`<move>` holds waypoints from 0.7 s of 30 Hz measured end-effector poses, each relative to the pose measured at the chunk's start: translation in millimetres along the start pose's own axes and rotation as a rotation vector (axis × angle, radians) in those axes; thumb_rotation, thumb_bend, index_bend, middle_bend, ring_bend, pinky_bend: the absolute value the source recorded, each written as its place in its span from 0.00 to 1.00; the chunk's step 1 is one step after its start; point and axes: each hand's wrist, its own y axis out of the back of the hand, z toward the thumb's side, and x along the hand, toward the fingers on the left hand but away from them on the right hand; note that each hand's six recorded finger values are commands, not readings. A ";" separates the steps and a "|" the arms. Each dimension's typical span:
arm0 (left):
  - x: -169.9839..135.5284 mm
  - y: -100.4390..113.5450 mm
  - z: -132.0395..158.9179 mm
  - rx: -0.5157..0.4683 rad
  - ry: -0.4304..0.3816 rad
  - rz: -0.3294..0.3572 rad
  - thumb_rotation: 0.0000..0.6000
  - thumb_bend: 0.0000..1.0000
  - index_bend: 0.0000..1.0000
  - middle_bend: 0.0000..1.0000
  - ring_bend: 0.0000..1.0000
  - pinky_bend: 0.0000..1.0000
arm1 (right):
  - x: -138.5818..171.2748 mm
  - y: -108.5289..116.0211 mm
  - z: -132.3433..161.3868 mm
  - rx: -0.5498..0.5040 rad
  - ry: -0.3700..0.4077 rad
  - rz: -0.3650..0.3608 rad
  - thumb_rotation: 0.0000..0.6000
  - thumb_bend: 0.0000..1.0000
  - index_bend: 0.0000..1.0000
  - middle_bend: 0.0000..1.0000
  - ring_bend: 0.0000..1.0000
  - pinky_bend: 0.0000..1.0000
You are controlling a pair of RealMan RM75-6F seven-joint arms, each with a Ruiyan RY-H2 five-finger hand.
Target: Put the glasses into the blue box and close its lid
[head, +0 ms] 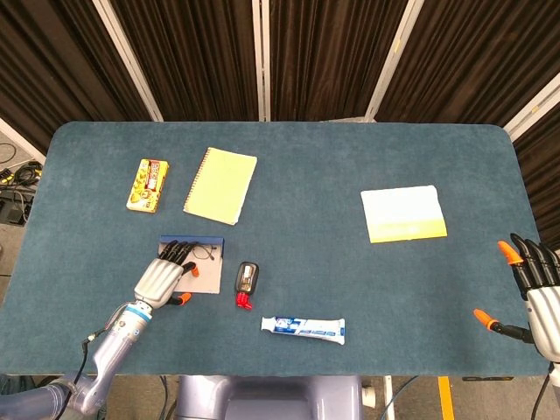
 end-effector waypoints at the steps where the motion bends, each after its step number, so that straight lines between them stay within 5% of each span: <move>1: 0.0 0.0 -0.1 0.000 0.000 -0.001 1.00 0.44 0.41 0.00 0.00 0.00 | 0.0 0.1 -0.1 -0.001 0.000 0.000 1.00 0.00 0.00 0.00 0.00 0.00; 21: 2.6 14.2 -6.4 -0.016 0.020 0.029 1.00 0.47 0.41 0.00 0.00 0.00 | -0.1 0.6 0.0 -0.005 0.004 -0.003 1.00 0.00 0.00 0.00 0.00 0.00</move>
